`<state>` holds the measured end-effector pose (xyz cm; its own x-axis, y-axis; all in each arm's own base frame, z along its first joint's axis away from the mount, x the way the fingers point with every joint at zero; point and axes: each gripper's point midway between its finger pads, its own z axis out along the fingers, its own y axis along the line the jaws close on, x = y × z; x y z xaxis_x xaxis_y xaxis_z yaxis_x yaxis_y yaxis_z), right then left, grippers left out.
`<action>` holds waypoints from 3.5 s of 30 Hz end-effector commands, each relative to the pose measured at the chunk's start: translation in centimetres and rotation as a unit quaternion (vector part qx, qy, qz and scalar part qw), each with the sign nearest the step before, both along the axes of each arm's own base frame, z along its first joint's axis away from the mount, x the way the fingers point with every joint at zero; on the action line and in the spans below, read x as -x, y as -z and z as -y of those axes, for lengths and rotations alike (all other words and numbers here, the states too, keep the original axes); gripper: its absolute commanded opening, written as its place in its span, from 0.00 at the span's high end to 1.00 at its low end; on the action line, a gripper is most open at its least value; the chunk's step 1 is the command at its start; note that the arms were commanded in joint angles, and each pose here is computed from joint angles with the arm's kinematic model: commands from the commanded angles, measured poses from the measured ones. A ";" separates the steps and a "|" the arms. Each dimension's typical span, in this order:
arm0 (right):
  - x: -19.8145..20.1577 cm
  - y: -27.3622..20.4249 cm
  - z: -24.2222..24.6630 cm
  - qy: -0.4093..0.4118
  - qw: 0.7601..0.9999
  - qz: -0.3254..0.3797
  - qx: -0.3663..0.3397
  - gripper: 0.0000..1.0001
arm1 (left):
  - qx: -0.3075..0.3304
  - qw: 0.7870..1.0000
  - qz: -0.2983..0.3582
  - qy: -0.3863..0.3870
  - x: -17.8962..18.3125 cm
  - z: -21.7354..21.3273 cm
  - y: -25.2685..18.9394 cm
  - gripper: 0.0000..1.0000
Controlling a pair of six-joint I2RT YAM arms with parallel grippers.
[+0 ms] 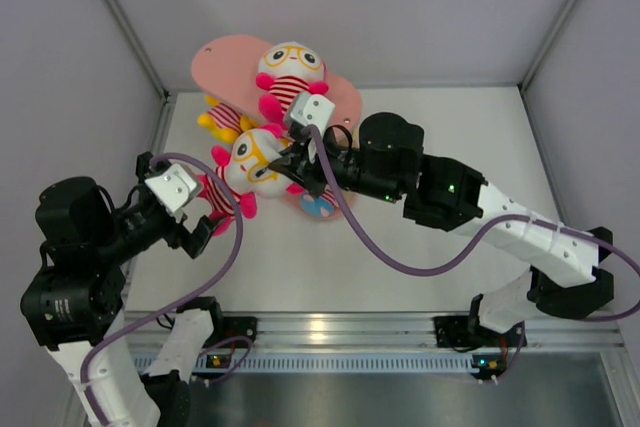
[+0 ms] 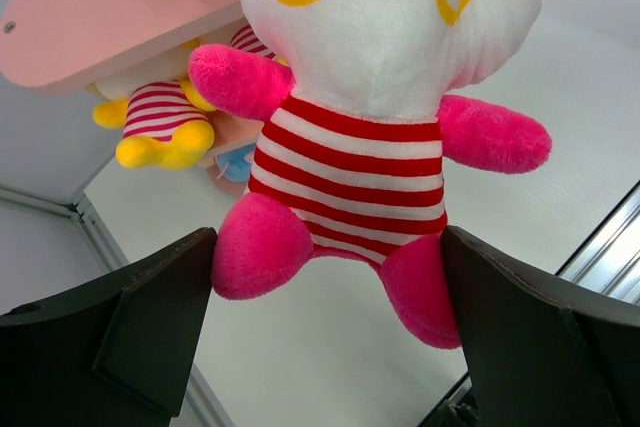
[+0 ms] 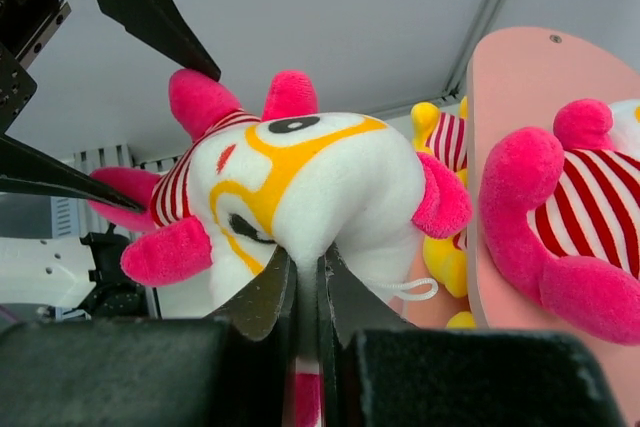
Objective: Place and organize the stuffed toys onto the shelf
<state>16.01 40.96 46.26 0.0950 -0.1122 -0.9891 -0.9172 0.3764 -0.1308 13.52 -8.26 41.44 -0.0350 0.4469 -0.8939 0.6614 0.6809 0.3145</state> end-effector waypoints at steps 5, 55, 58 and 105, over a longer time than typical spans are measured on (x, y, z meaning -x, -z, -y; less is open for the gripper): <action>-0.8 -4.1 1.6 0.026 0.998 0.012 -0.046 1.00 | 0.019 0.997 -0.066 0.018 1.8 0.8 1.7 0.03; -4.3 -7.3 1.6 0.104 0.989 -0.022 -0.099 1.00 | -0.061 0.998 -0.019 -0.017 -0.5 -1.7 0.3 0.02; -3.8 -7.3 1.1 0.084 0.991 -0.022 -0.100 1.00 | -0.052 0.998 -0.018 0.002 -0.6 -1.1 0.3 0.01; -11.8 -7.1 8.4 0.153 0.984 0.005 -0.092 0.01 | 0.241 0.964 0.042 -0.106 -9.3 -0.6 -12.6 1.00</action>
